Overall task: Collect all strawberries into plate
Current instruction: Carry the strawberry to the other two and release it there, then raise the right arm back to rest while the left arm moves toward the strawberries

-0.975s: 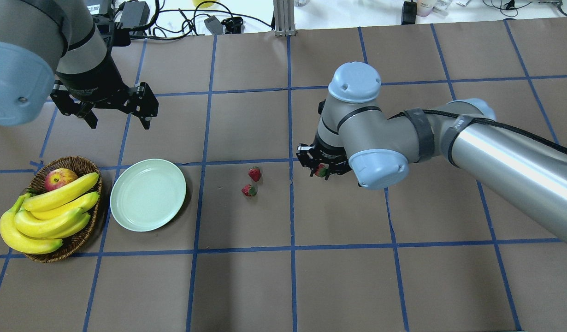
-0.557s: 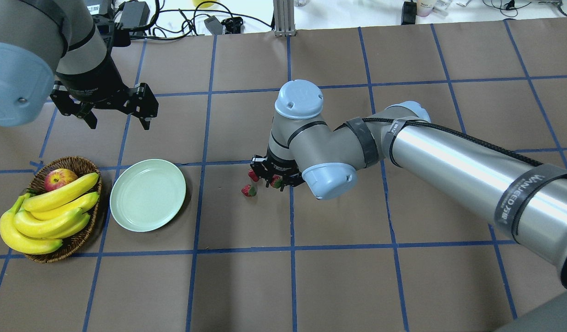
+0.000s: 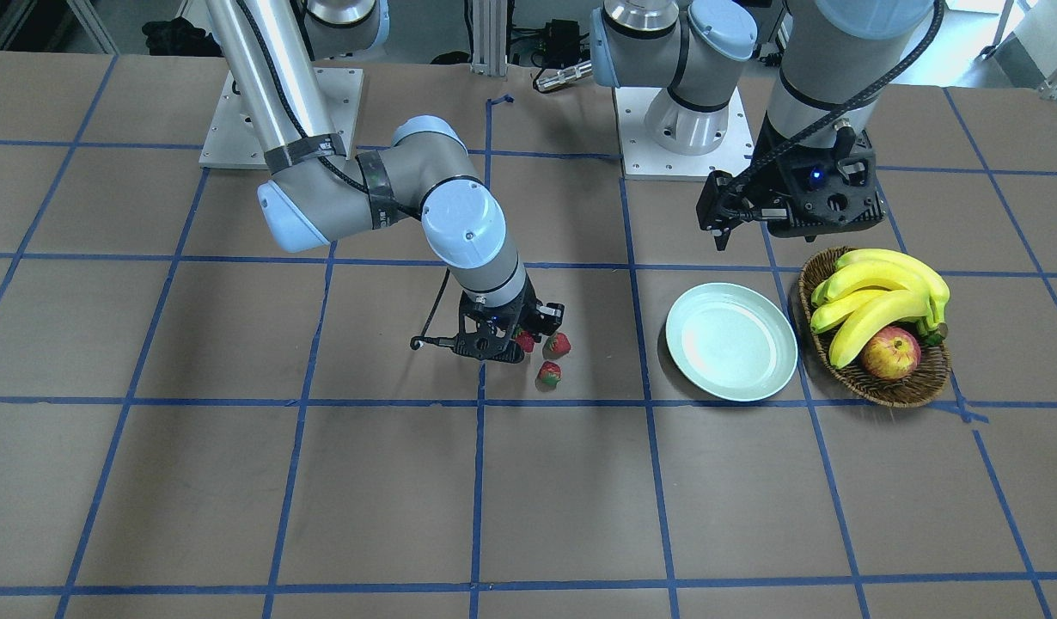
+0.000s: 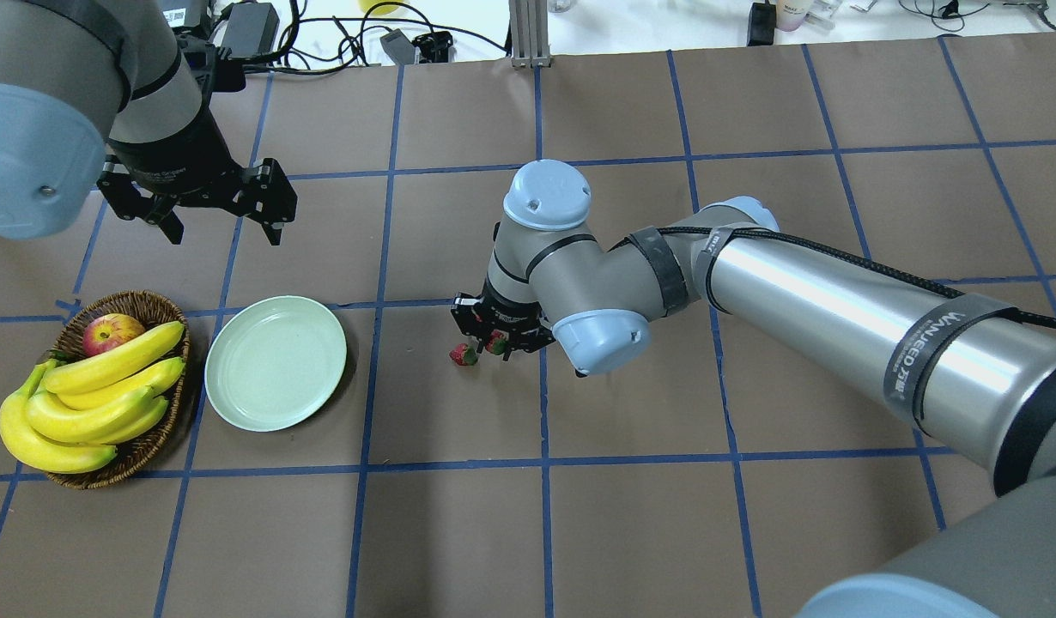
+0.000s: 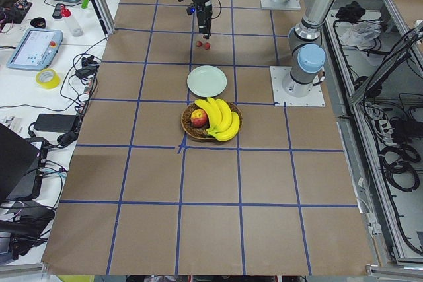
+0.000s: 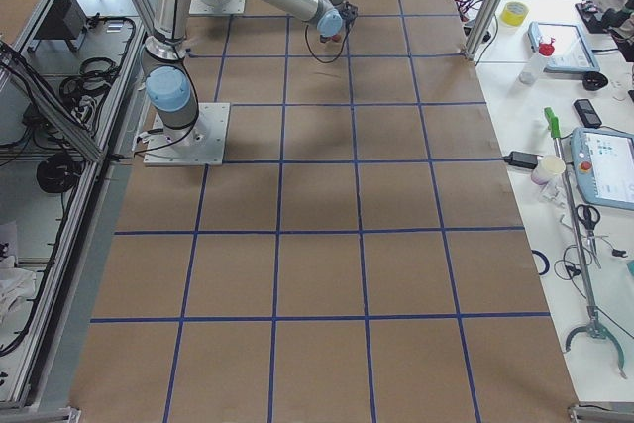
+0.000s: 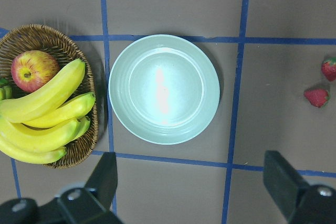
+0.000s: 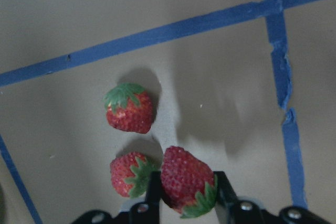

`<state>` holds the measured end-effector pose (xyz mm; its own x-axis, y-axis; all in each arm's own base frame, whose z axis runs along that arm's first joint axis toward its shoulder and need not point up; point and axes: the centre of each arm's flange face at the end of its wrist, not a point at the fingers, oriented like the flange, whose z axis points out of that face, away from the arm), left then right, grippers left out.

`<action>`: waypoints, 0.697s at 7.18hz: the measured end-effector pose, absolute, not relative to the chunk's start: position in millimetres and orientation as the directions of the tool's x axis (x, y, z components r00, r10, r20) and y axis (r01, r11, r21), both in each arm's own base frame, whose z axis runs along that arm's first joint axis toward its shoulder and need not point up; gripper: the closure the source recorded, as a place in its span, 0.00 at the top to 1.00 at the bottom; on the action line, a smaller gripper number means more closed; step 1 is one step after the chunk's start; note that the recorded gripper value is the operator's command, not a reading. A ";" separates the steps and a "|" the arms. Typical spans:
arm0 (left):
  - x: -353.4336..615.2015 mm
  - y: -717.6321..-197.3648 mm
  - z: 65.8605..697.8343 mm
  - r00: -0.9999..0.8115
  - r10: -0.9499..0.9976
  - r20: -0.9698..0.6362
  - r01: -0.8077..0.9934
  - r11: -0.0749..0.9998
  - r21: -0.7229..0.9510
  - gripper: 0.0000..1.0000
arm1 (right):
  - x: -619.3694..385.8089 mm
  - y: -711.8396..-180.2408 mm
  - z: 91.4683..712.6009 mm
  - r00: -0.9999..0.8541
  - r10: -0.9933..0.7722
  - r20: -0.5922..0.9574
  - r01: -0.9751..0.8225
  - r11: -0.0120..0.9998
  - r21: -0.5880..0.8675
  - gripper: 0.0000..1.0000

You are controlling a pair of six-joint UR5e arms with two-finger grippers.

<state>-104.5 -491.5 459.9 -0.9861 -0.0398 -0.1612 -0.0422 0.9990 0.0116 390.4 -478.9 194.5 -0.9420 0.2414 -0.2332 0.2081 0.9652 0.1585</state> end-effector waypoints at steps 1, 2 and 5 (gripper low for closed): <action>-104.5 -492.2 459.6 -0.986 -0.041 -0.161 -0.043 0.999 0.006 1.00 | 390.8 -479.4 194.3 -0.942 0.241 -0.235 0.207 0.965 0.159 0.71; -104.5 -492.5 459.4 -0.986 -0.041 -0.160 -0.043 0.999 0.003 1.00 | 391.8 -481.8 197.5 -0.941 0.239 -0.239 0.207 0.966 0.152 0.72; -106.2 -492.4 458.9 -0.987 -0.054 -0.153 -0.055 0.999 -0.003 1.00 | 385.1 -501.1 247.7 -0.956 0.197 -0.216 0.184 0.980 0.079 0.72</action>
